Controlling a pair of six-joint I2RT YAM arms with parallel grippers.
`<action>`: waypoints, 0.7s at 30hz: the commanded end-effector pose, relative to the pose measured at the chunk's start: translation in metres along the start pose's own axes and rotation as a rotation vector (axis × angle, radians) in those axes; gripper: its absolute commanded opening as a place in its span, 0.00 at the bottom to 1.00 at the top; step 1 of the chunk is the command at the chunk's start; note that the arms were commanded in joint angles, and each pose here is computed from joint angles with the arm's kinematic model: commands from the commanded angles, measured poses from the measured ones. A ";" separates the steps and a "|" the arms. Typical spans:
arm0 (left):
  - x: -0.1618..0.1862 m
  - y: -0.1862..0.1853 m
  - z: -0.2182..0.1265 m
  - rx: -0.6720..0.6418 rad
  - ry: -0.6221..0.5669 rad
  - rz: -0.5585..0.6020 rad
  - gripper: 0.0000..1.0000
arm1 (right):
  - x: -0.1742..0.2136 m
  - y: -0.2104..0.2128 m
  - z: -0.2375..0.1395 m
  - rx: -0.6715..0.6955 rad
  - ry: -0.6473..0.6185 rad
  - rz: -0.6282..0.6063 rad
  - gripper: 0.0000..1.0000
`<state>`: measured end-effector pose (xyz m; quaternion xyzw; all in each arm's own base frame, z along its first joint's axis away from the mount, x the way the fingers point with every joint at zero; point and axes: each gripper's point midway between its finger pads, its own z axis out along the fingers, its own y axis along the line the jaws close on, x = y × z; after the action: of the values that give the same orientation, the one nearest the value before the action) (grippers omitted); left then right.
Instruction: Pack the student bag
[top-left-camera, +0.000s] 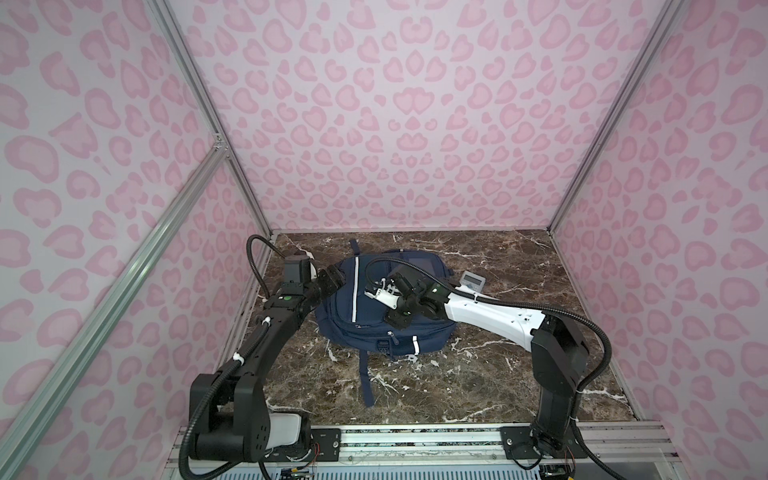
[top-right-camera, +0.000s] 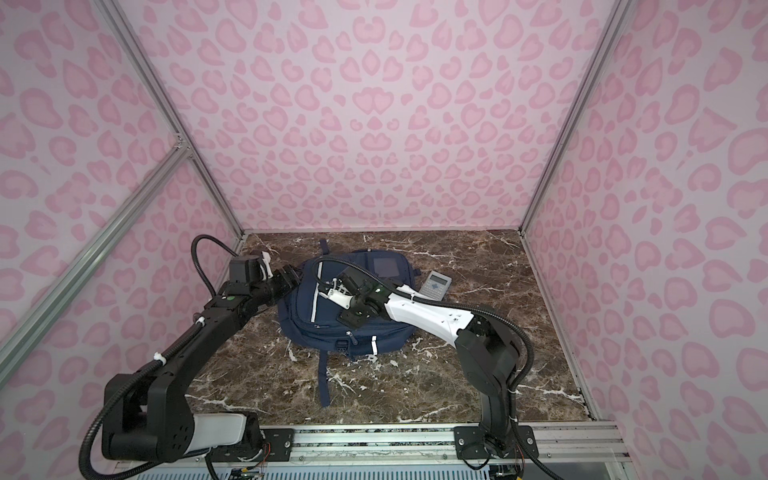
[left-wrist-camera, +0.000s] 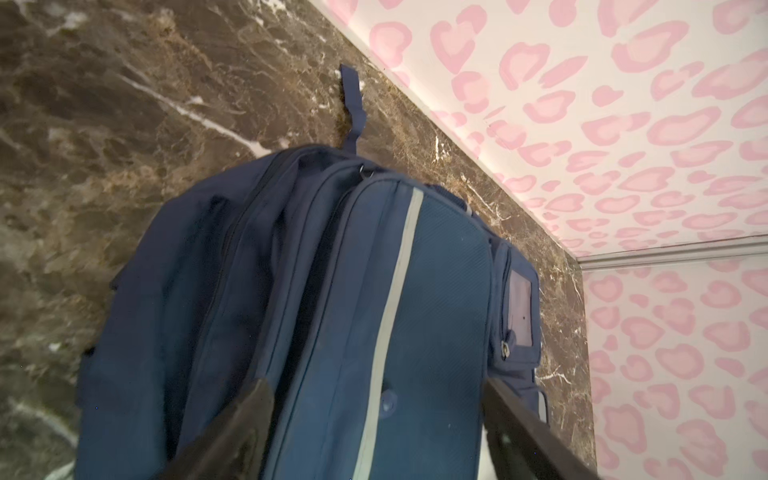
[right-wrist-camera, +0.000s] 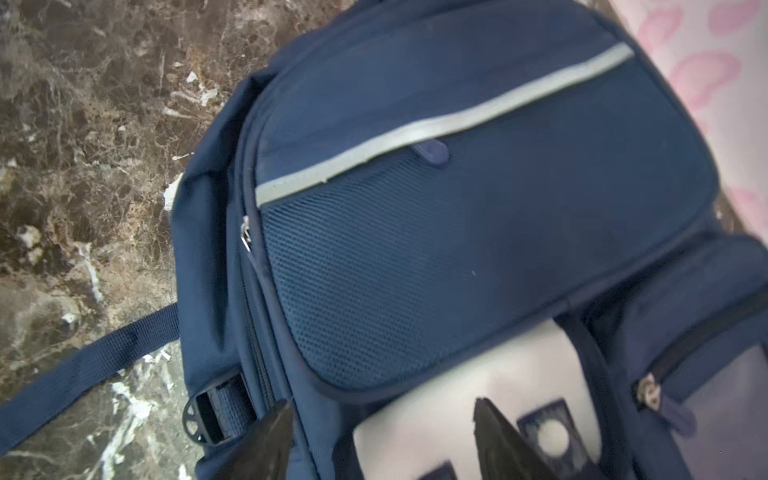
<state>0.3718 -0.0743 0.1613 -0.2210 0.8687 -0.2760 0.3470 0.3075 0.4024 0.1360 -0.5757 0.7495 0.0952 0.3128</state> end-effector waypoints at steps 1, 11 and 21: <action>0.027 0.002 -0.010 0.048 0.060 -0.044 0.69 | -0.009 -0.002 0.013 0.084 0.002 -0.186 0.74; 0.071 0.004 -0.018 0.157 0.137 -0.060 0.46 | -0.004 -0.007 0.040 0.141 0.035 -0.277 0.67; 0.096 0.009 -0.008 0.167 0.113 -0.031 0.31 | -0.017 0.011 0.055 0.080 -0.035 -0.287 0.19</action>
<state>0.2921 -0.1205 0.1053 -0.1965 0.8676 -0.3663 0.2729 0.3139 0.4373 0.0957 -0.6674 0.6589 0.0135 0.3468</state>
